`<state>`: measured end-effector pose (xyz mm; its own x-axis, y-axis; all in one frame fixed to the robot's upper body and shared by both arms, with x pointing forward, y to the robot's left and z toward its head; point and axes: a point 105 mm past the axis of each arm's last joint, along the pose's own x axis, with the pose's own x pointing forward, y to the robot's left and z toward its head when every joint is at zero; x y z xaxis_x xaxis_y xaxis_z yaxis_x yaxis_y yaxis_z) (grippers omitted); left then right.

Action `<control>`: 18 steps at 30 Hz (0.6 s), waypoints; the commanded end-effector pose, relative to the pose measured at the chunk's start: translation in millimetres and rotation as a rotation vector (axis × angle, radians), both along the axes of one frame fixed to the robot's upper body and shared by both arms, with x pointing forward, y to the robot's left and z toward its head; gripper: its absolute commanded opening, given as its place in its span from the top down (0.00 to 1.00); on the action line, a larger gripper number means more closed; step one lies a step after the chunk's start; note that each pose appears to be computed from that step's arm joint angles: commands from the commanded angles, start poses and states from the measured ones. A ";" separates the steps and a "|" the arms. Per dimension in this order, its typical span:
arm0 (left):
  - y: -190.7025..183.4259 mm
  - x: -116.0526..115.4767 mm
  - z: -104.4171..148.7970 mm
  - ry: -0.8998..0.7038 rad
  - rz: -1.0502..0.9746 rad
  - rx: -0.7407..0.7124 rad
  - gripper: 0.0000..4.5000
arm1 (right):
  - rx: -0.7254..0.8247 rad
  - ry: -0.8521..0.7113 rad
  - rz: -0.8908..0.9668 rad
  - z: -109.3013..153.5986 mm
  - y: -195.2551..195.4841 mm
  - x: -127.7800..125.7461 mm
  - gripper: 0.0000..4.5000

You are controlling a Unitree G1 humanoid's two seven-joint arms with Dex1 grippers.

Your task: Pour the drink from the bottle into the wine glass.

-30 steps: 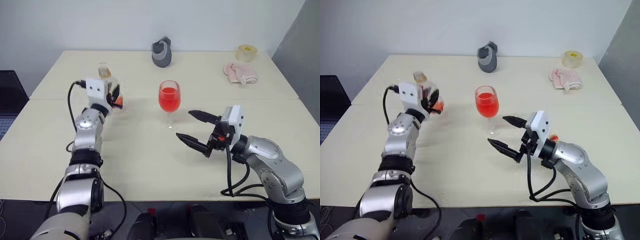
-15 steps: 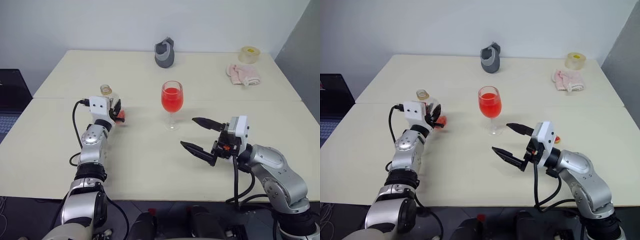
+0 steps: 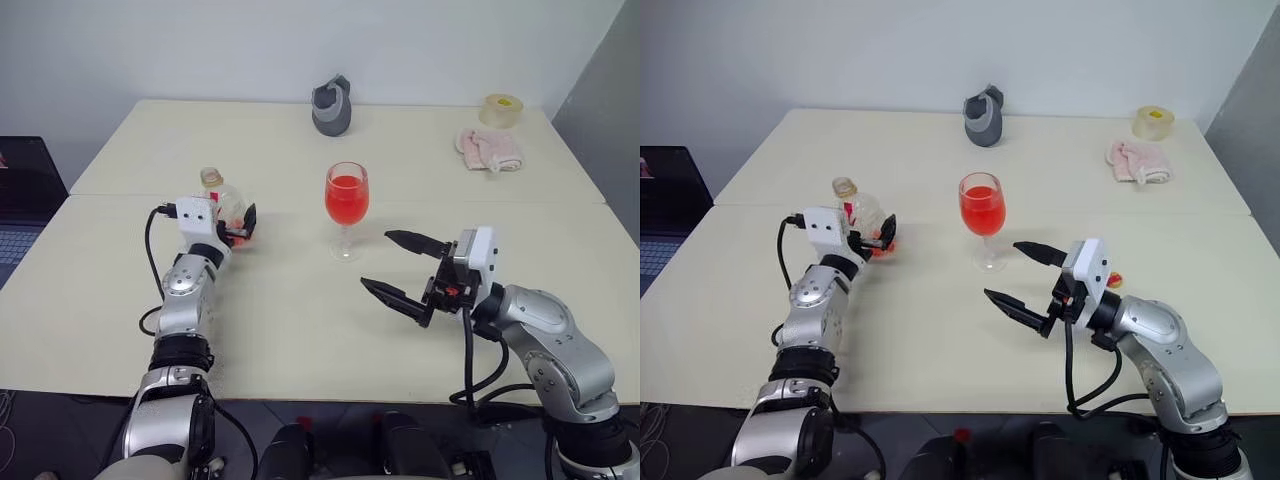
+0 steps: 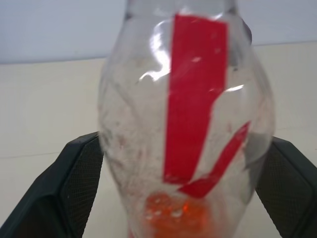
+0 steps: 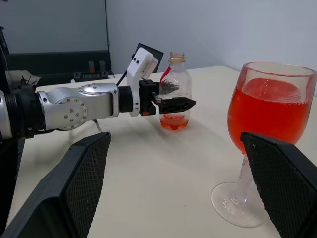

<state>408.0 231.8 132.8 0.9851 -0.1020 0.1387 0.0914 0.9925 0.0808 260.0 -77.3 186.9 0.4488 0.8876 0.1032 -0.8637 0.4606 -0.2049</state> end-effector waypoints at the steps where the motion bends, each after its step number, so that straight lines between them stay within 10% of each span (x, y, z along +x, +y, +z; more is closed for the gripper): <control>1: 1.1 -4.0 15.4 -0.044 0.001 0.004 0.01 | 0.000 -0.034 0.016 5.8 1.3 -2.6 0.00; 18: -13.3 -76.4 -4.0 0.078 -0.010 -0.105 0.01 | -0.031 0.064 -0.221 -11.8 -42.1 -17.8 0.00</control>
<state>338.7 220.9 112.9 0.9944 -0.1020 0.0273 0.1029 0.9941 -0.0340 247.0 -117.5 163.9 0.6121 0.7907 0.0112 -0.7822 0.6075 -0.1386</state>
